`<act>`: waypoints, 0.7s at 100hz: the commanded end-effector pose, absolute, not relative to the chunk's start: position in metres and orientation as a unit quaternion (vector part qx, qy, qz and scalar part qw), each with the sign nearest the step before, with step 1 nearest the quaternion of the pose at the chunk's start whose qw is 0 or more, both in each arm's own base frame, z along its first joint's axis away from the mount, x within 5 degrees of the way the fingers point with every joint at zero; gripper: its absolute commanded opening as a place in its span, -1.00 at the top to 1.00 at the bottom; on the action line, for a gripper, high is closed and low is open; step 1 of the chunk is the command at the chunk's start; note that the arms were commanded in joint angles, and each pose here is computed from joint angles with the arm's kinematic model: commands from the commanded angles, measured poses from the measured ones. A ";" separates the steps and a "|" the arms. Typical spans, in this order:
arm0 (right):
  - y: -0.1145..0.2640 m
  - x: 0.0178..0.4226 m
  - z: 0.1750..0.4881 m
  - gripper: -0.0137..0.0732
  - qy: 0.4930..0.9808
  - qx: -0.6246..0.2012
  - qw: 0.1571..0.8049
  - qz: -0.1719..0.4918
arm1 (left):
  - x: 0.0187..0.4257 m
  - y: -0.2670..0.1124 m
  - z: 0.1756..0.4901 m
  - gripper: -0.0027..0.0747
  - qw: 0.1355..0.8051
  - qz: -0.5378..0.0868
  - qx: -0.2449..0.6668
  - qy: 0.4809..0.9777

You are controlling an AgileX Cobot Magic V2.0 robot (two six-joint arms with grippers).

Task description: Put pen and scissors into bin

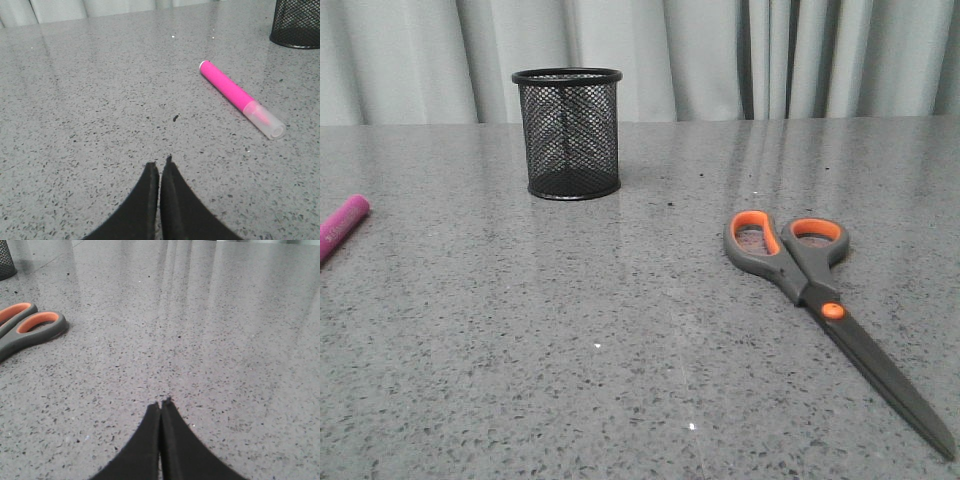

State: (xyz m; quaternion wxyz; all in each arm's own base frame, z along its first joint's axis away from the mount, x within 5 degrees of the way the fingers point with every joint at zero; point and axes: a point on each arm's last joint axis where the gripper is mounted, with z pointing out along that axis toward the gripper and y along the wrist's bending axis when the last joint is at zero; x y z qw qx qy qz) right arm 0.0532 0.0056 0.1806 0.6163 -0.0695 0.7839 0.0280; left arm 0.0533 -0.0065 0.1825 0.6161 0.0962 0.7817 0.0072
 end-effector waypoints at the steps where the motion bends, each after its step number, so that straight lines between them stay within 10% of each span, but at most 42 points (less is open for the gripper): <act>1: 0.006 0.053 0.180 0.85 0.771 -0.073 0.633 0.023 | 0.054 -0.006 0.175 0.98 0.633 0.004 0.088 0.769; 19: 0.006 0.053 0.181 0.85 0.766 -0.074 0.638 0.024 | 0.054 -0.007 0.175 0.98 0.636 -0.007 0.079 0.768; 41: 0.009 0.053 0.212 0.84 0.648 0.028 0.746 0.155 | 0.055 -0.012 0.193 0.98 0.644 -0.298 -0.182 0.680; 70: 0.000 0.050 0.229 0.84 0.557 0.145 0.774 0.263 | 0.055 -0.004 0.201 0.98 0.633 -0.375 -0.296 0.609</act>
